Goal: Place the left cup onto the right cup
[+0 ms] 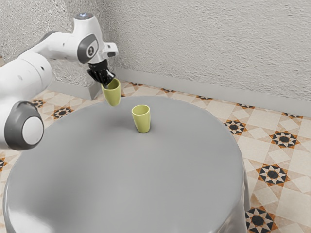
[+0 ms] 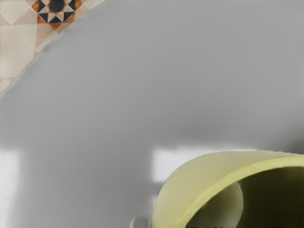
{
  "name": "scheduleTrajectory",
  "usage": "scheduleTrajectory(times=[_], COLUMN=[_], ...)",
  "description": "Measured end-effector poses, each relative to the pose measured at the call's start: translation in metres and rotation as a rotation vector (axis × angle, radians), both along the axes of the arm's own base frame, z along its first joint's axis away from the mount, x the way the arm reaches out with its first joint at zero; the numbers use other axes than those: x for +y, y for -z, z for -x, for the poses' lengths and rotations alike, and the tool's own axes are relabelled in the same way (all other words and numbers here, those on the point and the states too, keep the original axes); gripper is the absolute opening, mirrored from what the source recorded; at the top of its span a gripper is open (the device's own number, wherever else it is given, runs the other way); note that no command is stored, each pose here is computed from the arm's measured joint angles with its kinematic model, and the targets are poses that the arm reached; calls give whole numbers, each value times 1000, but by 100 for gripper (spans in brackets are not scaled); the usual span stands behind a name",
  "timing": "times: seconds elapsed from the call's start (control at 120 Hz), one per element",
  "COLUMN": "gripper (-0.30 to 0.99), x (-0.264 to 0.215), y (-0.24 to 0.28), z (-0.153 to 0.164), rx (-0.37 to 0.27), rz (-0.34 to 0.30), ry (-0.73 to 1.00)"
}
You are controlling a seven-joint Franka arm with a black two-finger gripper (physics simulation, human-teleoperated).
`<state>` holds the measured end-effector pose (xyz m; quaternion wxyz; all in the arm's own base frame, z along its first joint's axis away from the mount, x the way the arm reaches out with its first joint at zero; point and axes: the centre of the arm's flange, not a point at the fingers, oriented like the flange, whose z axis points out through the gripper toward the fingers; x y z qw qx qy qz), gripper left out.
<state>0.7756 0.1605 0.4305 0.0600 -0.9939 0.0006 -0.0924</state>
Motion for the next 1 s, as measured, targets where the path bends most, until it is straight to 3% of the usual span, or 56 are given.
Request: scheduleTrajectory(times=[1.0], gripper=[-9], x=[-62], y=[-25], z=[-4], rx=[-36], rz=[72], ry=[19])
